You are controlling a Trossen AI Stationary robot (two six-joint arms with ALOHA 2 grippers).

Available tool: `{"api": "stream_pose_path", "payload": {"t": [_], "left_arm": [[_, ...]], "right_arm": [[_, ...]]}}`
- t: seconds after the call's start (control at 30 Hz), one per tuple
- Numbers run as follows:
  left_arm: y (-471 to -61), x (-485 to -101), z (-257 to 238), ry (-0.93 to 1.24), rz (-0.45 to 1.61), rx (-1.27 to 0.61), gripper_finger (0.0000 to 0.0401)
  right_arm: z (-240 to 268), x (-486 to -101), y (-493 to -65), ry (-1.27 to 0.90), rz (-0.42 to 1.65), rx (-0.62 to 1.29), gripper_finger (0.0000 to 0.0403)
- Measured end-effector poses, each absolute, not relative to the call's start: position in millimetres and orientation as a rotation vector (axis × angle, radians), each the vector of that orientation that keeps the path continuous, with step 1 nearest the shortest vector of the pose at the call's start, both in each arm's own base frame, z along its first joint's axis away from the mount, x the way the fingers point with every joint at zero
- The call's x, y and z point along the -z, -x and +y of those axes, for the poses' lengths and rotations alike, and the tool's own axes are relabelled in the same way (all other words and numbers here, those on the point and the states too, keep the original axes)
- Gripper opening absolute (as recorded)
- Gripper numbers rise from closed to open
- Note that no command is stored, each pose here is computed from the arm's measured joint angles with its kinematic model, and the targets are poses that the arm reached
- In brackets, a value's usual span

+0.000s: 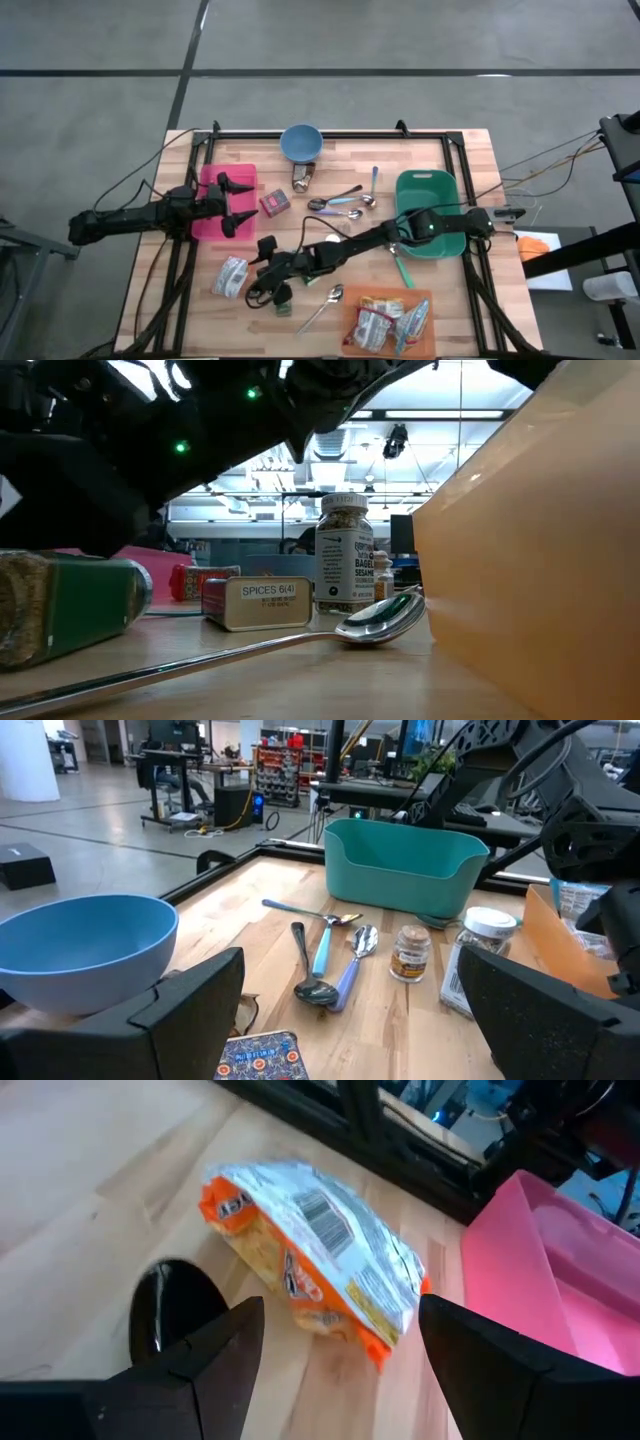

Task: Pick & Place Food Item
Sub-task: Put the orange noodle pack into the orange bin

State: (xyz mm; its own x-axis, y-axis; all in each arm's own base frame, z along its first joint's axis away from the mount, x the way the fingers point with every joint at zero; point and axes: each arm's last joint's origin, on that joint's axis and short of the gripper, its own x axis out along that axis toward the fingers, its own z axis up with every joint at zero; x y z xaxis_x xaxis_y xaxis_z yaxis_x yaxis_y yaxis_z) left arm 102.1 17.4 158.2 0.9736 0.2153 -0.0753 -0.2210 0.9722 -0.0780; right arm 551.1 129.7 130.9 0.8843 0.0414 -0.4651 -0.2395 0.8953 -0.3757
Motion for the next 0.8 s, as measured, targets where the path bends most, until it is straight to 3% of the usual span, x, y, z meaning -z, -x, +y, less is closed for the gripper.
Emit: {"api": "stream_pose_path", "payload": {"t": [0.63,0.8], "left_arm": [[-102,-158,17,0.086,0.074,-0.22,0.0372],[-102,-158,17,0.086,0.073,-0.22,0.0372]], "right_arm": [[124,-148,-552,0.456,0.49,-0.193,0.0264],[118,-143,-552,0.566,0.508,-0.185,0.0264]]}}
